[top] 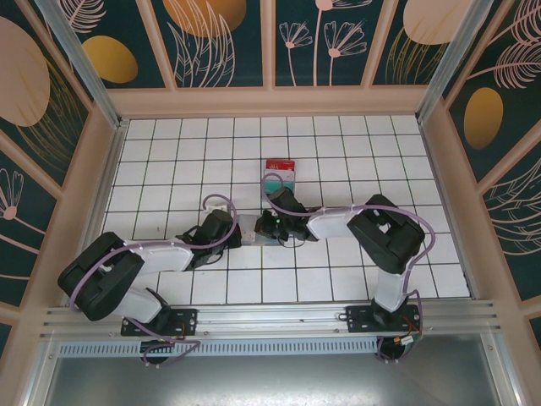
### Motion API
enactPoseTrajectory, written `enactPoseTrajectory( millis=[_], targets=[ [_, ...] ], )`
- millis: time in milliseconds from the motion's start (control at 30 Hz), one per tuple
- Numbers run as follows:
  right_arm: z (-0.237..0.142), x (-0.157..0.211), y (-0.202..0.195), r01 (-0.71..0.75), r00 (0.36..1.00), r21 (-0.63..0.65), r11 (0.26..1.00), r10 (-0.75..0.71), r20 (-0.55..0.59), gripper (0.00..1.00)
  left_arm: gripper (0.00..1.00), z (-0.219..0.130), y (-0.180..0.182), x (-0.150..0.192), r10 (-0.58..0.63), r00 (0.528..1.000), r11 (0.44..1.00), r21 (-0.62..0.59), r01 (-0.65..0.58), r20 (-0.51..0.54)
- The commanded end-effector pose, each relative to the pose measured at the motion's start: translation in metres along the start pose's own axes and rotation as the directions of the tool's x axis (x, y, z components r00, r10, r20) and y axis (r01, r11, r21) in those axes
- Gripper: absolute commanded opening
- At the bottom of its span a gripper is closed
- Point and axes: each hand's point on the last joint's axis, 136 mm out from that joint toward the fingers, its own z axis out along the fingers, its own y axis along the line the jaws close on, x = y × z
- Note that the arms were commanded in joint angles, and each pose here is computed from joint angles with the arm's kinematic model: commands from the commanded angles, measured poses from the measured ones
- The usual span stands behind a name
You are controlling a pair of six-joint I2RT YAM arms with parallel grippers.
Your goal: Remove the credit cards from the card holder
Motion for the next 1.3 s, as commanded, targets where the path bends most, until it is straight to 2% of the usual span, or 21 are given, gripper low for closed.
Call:
enactPoseTrajectory(
  millis=[0,433,567,700,1267],
  targets=[
    [-0.012,-0.004,-0.012,-0.009,0.999,0.031,0.999,0.008,0.034,0.0,0.0,-0.002,0.025,0.017,-0.002,0.999,0.996,-0.09,-0.002,-0.045],
    [-0.021,-0.006,-0.004,0.015,0.999,-0.006,1.0,-0.015,0.049,0.0,0.01,-0.005,0.023,0.015,0.002,0.999,0.996,-0.086,-0.005,-0.042],
    [-0.021,-0.005,0.012,0.053,0.998,-0.048,0.997,-0.05,0.048,0.13,0.01,-0.004,0.021,0.015,0.002,0.999,0.997,-0.08,-0.006,-0.043],
    [-0.016,-0.003,0.021,0.073,0.997,-0.057,0.996,-0.071,0.039,0.18,0.01,-0.003,0.02,0.016,0.007,0.999,0.997,-0.071,-0.011,-0.048],
    [0.003,0.005,0.012,0.067,0.998,-0.042,0.997,-0.067,-0.01,0.19,0.0,-0.001,0.017,0.019,0.01,0.998,0.999,-0.051,-0.013,-0.065]
  ],
)
